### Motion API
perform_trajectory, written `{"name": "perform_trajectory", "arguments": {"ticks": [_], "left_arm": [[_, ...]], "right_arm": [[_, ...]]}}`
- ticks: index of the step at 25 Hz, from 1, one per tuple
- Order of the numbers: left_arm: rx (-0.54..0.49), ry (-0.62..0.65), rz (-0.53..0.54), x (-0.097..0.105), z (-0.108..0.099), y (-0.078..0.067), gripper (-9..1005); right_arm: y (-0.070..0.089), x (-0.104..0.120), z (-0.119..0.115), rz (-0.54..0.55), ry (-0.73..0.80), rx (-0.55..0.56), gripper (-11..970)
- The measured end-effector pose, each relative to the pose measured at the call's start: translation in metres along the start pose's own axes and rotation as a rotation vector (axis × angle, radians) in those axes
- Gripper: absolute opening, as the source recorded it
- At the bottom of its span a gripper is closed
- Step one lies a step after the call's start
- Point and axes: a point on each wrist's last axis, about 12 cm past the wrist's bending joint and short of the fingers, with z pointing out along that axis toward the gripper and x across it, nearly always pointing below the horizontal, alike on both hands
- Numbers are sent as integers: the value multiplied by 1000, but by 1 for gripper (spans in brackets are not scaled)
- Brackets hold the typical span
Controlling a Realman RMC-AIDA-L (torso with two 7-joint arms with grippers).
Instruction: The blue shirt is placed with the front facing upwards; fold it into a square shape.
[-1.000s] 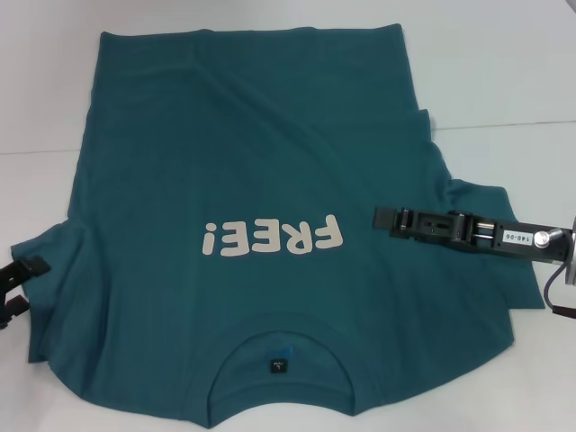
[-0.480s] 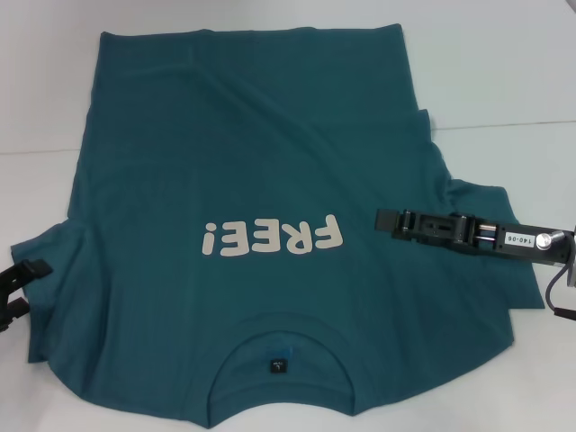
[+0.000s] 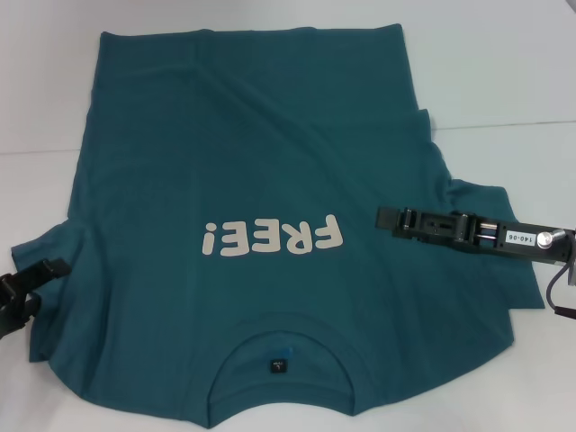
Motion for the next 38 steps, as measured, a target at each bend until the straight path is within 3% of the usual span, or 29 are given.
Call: {"name": "perform_trajectory", "arguments": {"ticks": [21, 38], "left_arm": [[-4, 18, -30, 5, -3, 4, 873], [6, 23, -19, -8, 6, -9, 867]], "right_arm": [[0, 0, -1, -1, -3, 1, 915], [-2, 3, -4, 7, -5, 5, 916]]}}
